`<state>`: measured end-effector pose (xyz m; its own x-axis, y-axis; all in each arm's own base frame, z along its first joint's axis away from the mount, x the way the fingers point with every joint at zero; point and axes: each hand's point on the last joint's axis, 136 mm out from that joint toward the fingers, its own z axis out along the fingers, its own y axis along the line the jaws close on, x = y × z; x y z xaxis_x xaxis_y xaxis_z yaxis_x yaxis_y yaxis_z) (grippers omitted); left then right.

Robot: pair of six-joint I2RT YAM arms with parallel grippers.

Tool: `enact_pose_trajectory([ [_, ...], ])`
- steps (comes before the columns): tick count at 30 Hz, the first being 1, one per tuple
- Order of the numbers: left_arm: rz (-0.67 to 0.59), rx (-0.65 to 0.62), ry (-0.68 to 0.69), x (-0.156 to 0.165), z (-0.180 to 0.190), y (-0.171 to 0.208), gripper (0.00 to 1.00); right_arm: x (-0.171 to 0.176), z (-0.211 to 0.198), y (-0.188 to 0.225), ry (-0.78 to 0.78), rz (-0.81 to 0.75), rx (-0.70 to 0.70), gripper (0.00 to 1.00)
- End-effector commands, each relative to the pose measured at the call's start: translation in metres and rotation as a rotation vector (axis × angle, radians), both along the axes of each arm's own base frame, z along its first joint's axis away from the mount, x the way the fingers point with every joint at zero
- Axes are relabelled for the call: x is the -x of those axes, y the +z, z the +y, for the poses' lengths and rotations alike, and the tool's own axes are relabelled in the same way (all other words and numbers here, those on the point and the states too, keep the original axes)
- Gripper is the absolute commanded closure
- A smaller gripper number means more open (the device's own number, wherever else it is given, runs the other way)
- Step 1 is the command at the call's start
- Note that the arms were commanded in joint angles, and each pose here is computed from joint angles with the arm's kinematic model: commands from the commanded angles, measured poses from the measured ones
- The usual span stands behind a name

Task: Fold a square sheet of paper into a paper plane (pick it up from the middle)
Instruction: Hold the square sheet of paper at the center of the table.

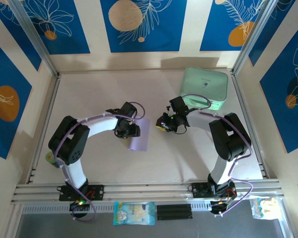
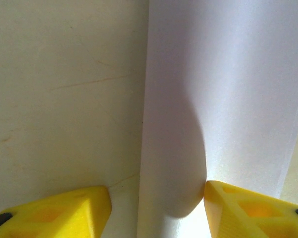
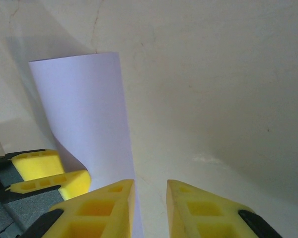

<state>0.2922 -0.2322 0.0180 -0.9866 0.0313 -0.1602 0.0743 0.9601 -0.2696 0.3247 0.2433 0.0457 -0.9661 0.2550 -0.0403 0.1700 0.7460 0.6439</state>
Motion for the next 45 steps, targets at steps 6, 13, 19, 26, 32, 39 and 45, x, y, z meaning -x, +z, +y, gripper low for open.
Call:
enact_pose_trajectory([
  [6,0.125,0.002,-0.063,0.025,-0.006,-0.043,0.40,0.009,0.004,-0.001,0.033,0.010,-0.015,0.76],
  [13,0.138,-0.008,-0.079,0.027,-0.005,-0.048,0.40,0.009,0.004,-0.002,0.035,0.011,-0.015,0.76],
  [19,0.147,-0.018,-0.080,0.028,-0.003,-0.051,0.40,0.010,0.009,-0.001,0.049,0.011,-0.031,0.77],
  [26,0.159,-0.028,-0.048,0.028,-0.002,-0.054,0.40,0.013,0.022,0.001,0.080,0.011,-0.060,0.78],
  [32,0.171,-0.043,-0.037,0.029,0.001,-0.057,0.40,0.019,0.038,0.001,0.121,0.021,-0.105,0.79],
  [39,0.181,-0.050,-0.032,0.031,0.002,-0.059,0.39,0.027,0.057,0.000,0.175,0.039,-0.143,0.82],
  [45,0.188,-0.056,-0.028,0.032,0.003,-0.060,0.39,0.032,0.067,-0.005,0.195,0.066,-0.159,0.85],
])
